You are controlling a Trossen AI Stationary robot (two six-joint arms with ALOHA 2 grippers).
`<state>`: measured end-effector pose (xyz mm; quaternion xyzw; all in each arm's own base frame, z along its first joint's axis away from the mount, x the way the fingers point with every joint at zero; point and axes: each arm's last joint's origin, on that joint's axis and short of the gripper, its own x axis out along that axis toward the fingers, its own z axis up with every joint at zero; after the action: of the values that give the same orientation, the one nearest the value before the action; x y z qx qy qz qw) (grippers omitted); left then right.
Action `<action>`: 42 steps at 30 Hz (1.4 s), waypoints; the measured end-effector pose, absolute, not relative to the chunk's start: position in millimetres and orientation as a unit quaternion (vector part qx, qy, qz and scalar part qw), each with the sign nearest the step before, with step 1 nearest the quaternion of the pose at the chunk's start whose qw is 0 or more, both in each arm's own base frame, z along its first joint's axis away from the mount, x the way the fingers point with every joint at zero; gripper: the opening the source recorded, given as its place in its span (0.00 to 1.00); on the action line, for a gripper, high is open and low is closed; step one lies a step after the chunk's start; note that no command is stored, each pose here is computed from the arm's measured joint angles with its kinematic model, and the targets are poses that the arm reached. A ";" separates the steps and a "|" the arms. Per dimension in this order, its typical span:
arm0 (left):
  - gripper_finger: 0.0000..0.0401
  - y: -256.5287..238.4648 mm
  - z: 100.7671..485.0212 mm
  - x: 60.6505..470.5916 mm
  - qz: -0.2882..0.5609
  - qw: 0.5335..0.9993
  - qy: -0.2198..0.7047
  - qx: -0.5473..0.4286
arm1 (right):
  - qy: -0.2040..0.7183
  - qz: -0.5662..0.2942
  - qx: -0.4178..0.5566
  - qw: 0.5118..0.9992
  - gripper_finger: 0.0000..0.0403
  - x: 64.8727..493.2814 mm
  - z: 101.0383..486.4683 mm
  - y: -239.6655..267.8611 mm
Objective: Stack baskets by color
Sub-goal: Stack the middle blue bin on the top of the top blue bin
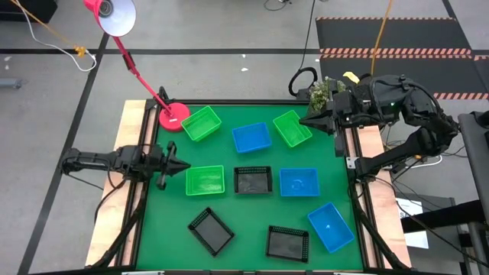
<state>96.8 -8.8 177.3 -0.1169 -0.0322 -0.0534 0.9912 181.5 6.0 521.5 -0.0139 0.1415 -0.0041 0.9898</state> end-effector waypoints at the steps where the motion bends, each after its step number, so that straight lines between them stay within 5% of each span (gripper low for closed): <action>1: 0.01 -9.1 181.8 95.9 -0.056 0.992 -0.042 -0.109 | 0.141 -0.004 -0.014 0.990 0.00 181.5 521.5 6.0; 11: 0.00 -8.1 249.5 82.6 -0.049 0.994 -0.079 -0.059 | 0.142 -0.007 -0.014 0.990 0.00 181.6 521.4 5.9; 42: 0.00 -10.9 507.0 121.3 -0.016 0.991 0.114 -0.061 | 0.142 -0.007 -0.014 0.990 0.00 181.6 521.3 5.8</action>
<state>121.3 -10.9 507.0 -0.0607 0.1144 -0.0157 0.9915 181.6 5.8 521.3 -0.0145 0.1419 -0.0070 0.9897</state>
